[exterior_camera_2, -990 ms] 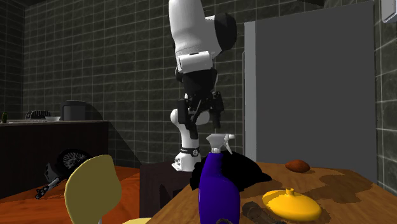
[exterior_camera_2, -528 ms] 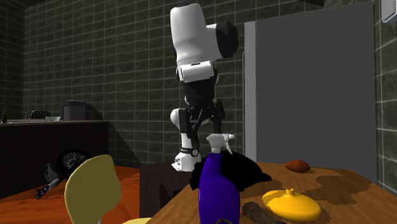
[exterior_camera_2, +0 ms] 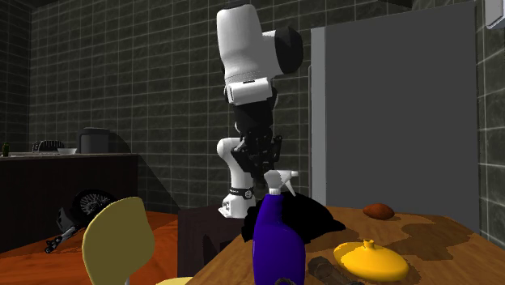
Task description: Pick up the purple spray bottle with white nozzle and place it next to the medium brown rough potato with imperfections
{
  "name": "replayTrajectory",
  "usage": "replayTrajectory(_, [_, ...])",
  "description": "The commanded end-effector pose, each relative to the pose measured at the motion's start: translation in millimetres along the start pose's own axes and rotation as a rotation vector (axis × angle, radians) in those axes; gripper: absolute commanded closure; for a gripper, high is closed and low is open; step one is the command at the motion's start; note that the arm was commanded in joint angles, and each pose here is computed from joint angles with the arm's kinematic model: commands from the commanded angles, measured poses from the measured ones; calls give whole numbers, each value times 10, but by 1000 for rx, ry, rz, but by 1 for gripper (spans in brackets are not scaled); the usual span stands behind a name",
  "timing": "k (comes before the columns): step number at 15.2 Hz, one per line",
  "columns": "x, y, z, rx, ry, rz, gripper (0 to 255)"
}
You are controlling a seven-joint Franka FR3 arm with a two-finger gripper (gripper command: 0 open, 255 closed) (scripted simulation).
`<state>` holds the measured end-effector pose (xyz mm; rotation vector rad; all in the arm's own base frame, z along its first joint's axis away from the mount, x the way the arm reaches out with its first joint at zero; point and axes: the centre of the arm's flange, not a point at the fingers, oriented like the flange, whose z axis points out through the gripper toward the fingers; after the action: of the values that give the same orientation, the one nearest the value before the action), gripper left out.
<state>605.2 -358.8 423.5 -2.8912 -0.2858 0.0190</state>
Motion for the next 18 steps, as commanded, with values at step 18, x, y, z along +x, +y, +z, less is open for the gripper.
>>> replayTrajectory(18, [7, -149, -614, 0, 0, 0, 255])
